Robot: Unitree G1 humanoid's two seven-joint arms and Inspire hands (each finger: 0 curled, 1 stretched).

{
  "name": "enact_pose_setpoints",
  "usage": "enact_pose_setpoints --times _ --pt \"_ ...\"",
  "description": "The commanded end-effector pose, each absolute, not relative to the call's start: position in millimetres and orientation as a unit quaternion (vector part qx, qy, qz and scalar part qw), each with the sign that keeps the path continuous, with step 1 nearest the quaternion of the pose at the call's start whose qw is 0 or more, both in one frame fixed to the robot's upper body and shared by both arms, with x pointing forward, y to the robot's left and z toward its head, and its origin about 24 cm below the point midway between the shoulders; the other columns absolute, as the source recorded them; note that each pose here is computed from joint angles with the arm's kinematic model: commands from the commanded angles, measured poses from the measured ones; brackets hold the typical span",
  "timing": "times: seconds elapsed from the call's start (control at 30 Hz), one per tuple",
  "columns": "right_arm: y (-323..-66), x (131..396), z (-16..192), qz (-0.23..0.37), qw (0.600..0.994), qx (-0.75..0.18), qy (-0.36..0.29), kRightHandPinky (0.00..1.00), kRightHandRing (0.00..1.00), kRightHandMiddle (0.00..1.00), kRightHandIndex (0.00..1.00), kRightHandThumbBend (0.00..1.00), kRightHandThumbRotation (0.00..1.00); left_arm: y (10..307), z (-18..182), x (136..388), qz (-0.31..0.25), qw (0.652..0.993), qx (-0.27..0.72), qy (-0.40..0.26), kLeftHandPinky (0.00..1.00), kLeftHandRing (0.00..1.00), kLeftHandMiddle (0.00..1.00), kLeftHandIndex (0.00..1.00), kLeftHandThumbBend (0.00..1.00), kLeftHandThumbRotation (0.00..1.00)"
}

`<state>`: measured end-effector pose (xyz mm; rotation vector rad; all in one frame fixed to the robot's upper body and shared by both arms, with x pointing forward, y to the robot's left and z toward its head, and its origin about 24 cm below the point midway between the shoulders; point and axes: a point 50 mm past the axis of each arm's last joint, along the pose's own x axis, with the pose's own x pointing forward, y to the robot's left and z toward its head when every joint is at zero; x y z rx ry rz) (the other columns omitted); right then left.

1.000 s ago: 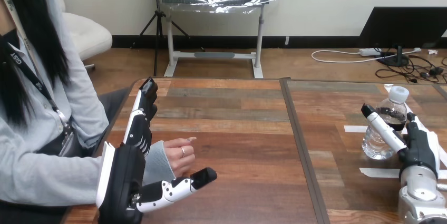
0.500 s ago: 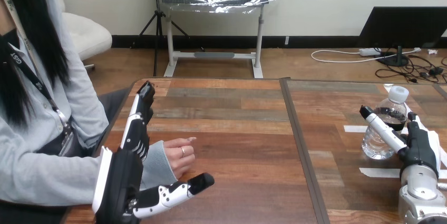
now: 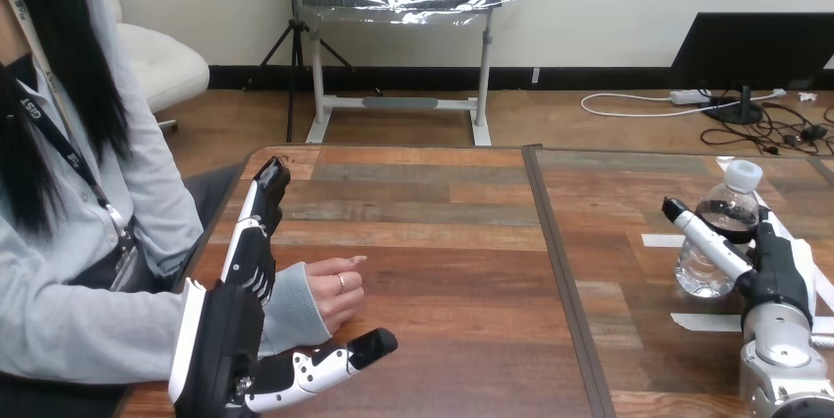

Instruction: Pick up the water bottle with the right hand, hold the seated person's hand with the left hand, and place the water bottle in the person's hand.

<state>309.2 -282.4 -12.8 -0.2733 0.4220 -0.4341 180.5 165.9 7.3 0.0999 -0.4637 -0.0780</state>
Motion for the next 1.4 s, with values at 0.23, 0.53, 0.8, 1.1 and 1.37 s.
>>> enact_pose_setpoints --times 0.23,0.53,0.8,1.1,1.37 --pt "-274 340 23 -0.202 0.958 -0.136 0.152 0.87 0.96 0.99 1.0 1.0 0.49 167 23 186 -0.041 0.959 0.051 -0.277 1.0 0.99 0.97 0.96 1.0 0.24" --pt "-272 344 27 -0.2 0.958 -0.139 0.152 0.87 0.96 0.99 1.0 1.0 0.48 167 23 185 -0.042 0.959 0.047 -0.276 1.0 0.99 0.97 0.96 1.0 0.24" --pt "-271 346 30 -0.201 0.959 -0.134 0.149 0.87 0.95 0.97 1.0 1.0 0.44 166 23 184 -0.043 0.959 0.045 -0.276 1.0 1.0 0.97 0.96 1.0 0.24" --pt "-270 349 33 -0.216 0.96 -0.108 0.14 0.77 0.87 0.9 0.95 1.0 0.28 165 23 183 -0.044 0.959 0.047 -0.277 1.0 0.99 0.97 0.96 1.0 0.24" --pt "-269 350 36 -0.234 0.958 -0.102 0.132 0.58 0.67 0.73 0.74 0.97 0.07 164 24 182 -0.049 0.959 0.043 -0.277 1.0 1.0 0.98 0.96 1.0 0.23"
